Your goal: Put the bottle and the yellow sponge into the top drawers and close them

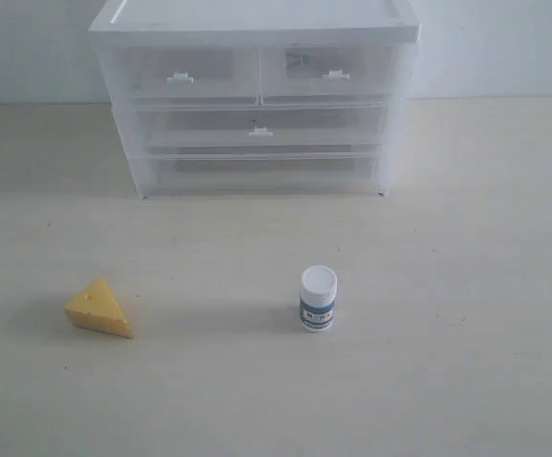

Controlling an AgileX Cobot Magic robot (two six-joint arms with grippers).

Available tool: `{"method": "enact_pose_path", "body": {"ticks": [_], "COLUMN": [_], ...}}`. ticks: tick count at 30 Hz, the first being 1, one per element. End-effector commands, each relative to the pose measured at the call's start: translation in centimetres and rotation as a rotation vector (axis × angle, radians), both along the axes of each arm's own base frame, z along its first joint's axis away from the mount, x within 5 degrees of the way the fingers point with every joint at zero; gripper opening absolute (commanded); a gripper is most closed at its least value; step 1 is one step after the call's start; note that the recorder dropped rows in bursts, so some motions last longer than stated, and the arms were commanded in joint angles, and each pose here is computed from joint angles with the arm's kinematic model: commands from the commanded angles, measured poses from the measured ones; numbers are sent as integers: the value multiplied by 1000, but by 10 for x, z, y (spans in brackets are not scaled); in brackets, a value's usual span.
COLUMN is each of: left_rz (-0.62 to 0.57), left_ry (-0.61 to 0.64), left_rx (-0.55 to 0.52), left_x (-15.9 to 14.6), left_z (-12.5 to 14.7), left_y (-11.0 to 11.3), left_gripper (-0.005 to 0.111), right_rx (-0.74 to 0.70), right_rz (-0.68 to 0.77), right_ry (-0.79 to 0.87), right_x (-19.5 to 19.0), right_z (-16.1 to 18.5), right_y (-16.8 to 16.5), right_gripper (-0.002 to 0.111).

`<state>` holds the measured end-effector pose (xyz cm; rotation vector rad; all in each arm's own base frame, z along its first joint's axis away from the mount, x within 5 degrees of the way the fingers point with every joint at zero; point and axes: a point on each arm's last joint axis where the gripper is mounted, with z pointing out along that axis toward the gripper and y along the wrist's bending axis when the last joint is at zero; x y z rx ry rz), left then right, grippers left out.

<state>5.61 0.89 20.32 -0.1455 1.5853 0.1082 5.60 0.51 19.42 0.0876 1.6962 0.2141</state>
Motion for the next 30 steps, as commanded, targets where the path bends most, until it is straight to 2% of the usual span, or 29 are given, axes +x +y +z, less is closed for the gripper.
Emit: {"method": "enact_pose_path", "body": {"ticks": [1, 16, 17, 20, 21, 22, 23, 24, 25, 26, 27, 28, 30], "left_rz": [-1, -1, -3, 2, -7, -17, -34, -48, -67, -55, -37, -61, -141], "left_ry": [-6, -25, -102, -316, -456, -542, -711, -787, -881, -910, -768, -567, -323], "left_rx": [-7, -25, -154, -348, -440, -477, -489, -472, -331, -231, -197, -230, -267], "left_x": [0, 0, 0, -3, -7, -10, -18, -22, -29, -32, -15, 11, 48], "left_z": [1, 2, 7, 23, 33, 39, 52, 57, 68, 77, 91, 98, 93], "left_y": [0, 0, 0, 3, 6, 7, 9, 10, 6, 4, 4, 3, -1], "left_gripper": [4, 4, 4, 4, 4, 4, 4, 4, 4, 4, 4, 4, 4], "right_rx": [-1, 9, 84, 252, 339, 372, 387, 358, 199, 141, 130, 83, 63], "right_rz": [-2, -2, -2, -5, -9, -10, -6, 1, 35, 63, 99, 132, 164], "right_ry": [-12, -26, -72, -196, -332, -412, -527, -549, -569, -572, -508, -409, -322], "right_x": [0, 0, 0, 0, -2, -4, -8, -9, -10, -11, -6, 7, 20], "right_z": [1, 2, 7, 20, 33, 40, 49, 51, 55, 61, 66, 66, 65], "right_y": [0, 0, 0, 0, -3, -4, -6, -5, 0, 3, 7, 12, 16], "right_gripper": [2, 2, 2, 2, 2, 2, 2, 2, 2, 2, 2, 2, 2]}}
